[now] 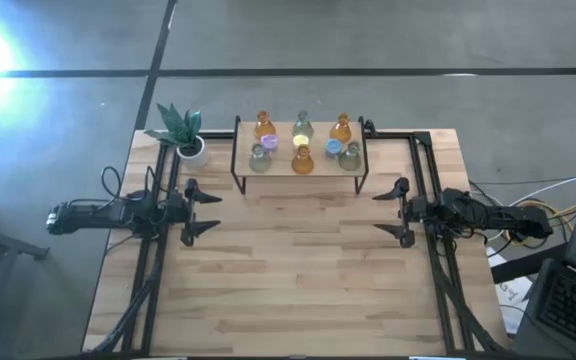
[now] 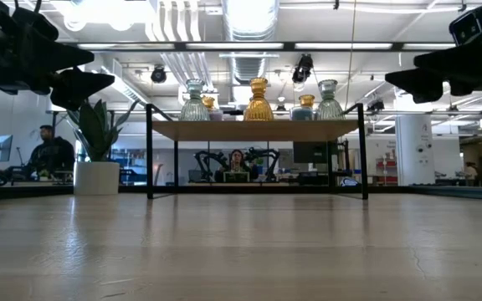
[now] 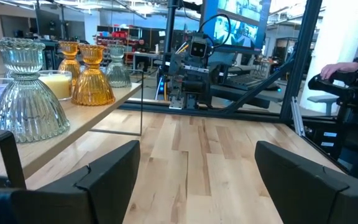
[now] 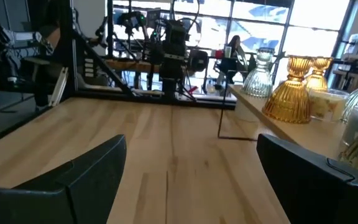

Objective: Pick & Place candle stick holders
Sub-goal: Return to Home Position

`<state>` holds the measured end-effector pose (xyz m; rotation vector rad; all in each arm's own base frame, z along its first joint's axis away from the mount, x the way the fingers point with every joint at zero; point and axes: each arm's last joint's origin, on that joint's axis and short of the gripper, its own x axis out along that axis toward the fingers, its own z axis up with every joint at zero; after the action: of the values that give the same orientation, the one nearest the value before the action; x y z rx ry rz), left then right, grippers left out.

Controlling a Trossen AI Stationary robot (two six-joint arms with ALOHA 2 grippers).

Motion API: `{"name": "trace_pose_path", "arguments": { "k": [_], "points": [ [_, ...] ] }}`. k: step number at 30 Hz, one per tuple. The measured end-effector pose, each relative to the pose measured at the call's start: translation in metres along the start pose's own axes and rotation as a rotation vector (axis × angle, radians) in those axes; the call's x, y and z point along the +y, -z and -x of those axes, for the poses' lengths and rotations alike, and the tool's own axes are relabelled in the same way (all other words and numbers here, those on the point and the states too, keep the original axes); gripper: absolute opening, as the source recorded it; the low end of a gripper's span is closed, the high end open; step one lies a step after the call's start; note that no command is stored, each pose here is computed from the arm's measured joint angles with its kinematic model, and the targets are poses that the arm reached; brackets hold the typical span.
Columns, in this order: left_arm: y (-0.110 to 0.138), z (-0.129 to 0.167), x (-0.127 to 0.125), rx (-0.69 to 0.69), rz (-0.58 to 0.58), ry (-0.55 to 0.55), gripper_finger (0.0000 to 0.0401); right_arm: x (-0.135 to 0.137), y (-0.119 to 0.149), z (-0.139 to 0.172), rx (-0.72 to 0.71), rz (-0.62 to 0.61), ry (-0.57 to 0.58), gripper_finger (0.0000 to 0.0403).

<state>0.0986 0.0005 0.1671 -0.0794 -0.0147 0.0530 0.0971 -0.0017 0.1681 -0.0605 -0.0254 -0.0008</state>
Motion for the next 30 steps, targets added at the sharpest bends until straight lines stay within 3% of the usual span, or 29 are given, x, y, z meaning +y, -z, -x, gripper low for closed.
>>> {"name": "trace_pose_path", "arguments": {
  "k": [30],
  "points": [
    [-0.0001, 0.0, 0.0, -0.001, 0.0, -0.001, 0.0323, 0.0001, 0.0027, -0.0017, 0.033, -0.007, -0.002, 0.0357]
  ]
}}
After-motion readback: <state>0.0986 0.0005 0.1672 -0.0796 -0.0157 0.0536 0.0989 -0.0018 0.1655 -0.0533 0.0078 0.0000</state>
